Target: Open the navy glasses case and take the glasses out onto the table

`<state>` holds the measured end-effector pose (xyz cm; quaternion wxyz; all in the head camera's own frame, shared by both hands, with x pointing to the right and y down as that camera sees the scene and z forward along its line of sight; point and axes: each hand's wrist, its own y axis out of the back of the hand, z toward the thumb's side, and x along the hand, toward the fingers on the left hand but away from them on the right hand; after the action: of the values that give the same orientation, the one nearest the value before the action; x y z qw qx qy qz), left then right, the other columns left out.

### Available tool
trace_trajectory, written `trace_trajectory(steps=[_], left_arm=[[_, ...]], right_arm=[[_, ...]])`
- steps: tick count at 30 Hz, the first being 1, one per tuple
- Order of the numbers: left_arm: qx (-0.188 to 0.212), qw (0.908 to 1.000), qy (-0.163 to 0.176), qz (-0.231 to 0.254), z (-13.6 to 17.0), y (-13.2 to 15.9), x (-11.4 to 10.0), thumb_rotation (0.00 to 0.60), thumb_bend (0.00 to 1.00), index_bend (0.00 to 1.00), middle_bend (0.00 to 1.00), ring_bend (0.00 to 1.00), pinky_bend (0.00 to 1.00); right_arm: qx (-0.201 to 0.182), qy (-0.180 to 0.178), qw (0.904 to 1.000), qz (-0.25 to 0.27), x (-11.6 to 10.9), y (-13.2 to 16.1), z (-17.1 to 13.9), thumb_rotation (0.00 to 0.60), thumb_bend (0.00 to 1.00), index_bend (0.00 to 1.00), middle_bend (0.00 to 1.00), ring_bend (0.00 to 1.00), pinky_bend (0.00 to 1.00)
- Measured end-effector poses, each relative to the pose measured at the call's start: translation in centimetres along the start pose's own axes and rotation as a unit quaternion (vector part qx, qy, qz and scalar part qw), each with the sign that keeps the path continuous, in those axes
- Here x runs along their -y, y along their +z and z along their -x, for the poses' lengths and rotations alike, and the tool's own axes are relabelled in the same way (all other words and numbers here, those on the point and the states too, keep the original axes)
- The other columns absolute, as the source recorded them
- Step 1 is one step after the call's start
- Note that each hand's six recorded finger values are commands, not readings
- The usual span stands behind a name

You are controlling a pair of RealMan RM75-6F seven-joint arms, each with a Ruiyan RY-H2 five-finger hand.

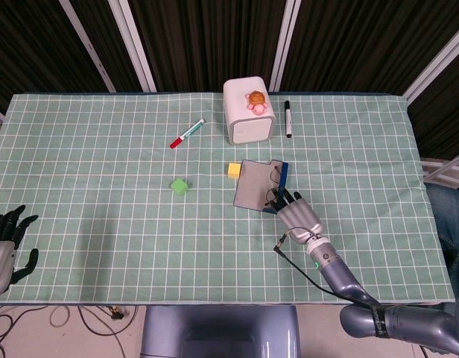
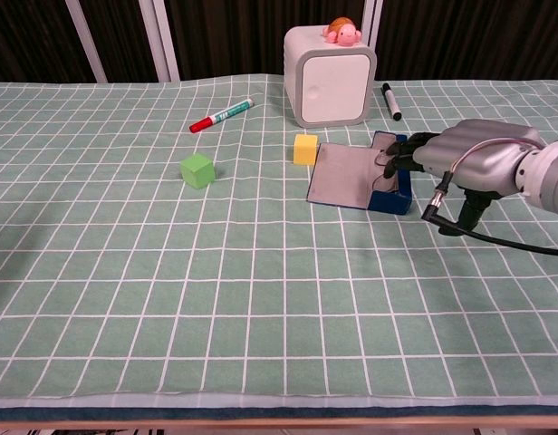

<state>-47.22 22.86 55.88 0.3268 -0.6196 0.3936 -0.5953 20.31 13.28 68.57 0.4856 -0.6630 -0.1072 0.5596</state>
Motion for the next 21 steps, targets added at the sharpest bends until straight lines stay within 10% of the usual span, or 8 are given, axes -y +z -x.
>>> trace_trajectory(steps=[21], left_arm=[[-0.002, 1.0000, 0.001, -0.001, 0.0, -0.1, 0.0, 0.600, 0.46, 0.15, 0.00, 0.00, 0.02]], right_arm=[[0.000, 0.021, 0.9997, -0.016, 2.1, -0.2, -0.2, 0.600, 0.44, 0.17, 0.00, 0.00, 0.24]])
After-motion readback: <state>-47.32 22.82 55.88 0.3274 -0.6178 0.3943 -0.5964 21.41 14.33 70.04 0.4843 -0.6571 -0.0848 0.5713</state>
